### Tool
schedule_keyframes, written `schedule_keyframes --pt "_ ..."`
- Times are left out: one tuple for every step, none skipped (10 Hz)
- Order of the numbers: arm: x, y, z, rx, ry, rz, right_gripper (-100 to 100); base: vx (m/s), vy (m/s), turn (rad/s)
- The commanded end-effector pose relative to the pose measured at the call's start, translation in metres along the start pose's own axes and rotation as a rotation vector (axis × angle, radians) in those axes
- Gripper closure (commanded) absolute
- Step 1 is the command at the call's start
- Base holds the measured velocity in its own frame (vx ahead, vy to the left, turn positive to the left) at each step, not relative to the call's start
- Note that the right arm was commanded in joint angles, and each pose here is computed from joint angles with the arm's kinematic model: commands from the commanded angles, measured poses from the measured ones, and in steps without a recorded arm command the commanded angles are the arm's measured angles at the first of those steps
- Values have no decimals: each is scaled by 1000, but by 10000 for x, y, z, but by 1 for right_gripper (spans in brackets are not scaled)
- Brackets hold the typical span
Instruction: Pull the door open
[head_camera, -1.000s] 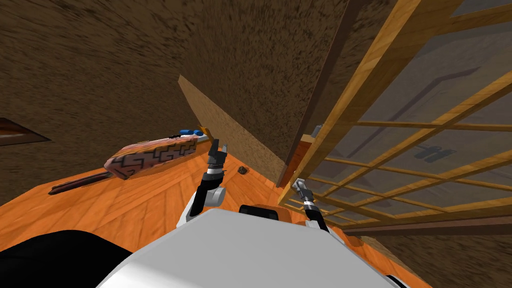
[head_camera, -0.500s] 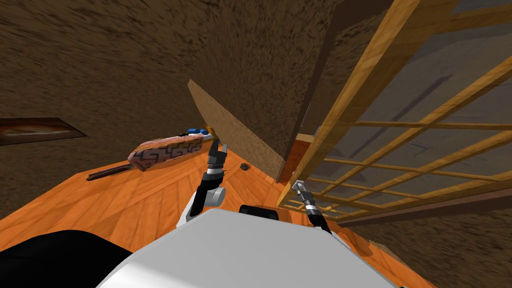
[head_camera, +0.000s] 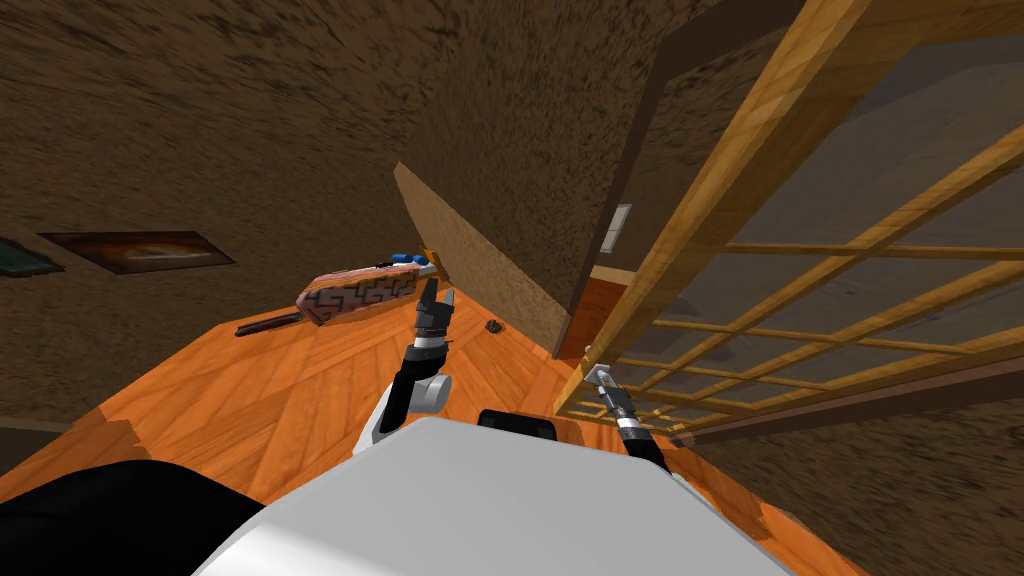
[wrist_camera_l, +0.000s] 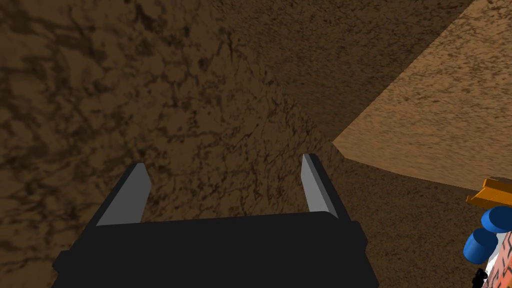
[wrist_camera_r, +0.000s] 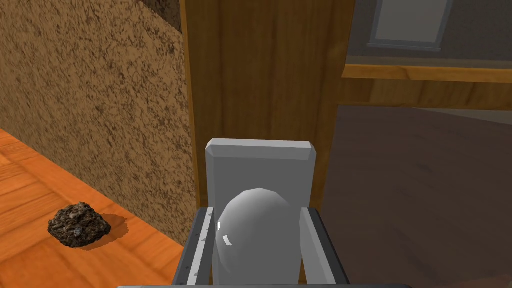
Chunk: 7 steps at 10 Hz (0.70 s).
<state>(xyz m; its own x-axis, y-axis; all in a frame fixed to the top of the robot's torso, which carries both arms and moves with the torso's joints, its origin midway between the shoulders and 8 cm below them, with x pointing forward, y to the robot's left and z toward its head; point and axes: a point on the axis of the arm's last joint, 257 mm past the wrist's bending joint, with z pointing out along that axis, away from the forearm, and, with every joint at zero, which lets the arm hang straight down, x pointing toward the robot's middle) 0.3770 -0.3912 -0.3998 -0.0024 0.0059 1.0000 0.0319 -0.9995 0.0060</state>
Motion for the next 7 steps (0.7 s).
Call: schedule_keyframes --pt "-9 -28 -102 28 -2 4 100 -253 -95 140" --pt "-5 -32 -157 45 -2 5 100 -238 -89 118" --pt "-2 -35 -194 56 -2 6 100 -235 -70 100" --pt "-12 -45 -163 49 -5 4 100 -106 -24 19" --pt "-26 -46 -226 60 -8 6 100 -150 -71 182" --pt "-24 -40 -250 65 -7 5 100 -228 -78 212" --pt "-22 -33 -277 70 -6 5 100 -226 -53 126"
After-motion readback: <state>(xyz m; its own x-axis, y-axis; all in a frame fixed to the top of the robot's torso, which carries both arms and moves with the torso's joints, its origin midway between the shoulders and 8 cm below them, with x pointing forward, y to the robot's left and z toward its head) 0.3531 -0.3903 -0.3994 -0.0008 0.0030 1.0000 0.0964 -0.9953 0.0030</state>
